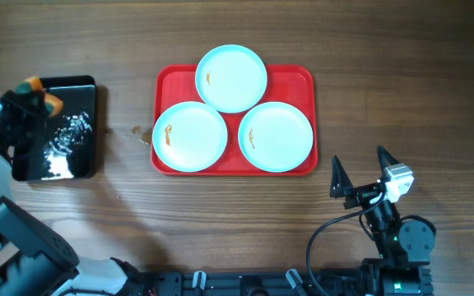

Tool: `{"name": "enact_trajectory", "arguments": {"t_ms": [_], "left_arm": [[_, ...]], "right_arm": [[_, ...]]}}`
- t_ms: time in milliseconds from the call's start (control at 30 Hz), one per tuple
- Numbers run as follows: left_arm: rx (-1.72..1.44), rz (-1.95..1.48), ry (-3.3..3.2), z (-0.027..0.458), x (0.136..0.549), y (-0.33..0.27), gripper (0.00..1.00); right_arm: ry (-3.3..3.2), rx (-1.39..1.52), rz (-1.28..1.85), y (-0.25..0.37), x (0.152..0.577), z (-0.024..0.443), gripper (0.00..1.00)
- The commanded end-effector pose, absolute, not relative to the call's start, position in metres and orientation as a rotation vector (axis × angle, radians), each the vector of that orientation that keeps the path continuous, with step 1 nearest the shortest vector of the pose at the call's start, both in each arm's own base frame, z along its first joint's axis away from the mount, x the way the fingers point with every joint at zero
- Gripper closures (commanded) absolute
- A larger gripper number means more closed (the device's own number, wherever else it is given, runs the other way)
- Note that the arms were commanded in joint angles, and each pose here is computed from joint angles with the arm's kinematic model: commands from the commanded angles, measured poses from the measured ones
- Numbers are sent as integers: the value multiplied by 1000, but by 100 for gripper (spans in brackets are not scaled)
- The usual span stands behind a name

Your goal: Clean dirty plates on tray and stack at the side

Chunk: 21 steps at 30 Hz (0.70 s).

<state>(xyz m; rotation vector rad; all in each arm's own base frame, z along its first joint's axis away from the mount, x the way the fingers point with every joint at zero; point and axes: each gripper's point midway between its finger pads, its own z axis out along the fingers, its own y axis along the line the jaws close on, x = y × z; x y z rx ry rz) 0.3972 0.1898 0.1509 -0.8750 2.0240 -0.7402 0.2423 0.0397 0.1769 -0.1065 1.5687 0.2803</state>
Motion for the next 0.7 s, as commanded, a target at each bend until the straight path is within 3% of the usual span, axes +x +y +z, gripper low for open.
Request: {"name": "enact_trajectory", "arguments": {"t_ms": [0,667], "left_arm": [[-869,-716,2033,144,397,194,96],[-842,-862,1980,159,402,180,96]], "right_arm": [[1570,-84,276,37,243,176,0],[1570,-84,276,37,243,176,0]]}}
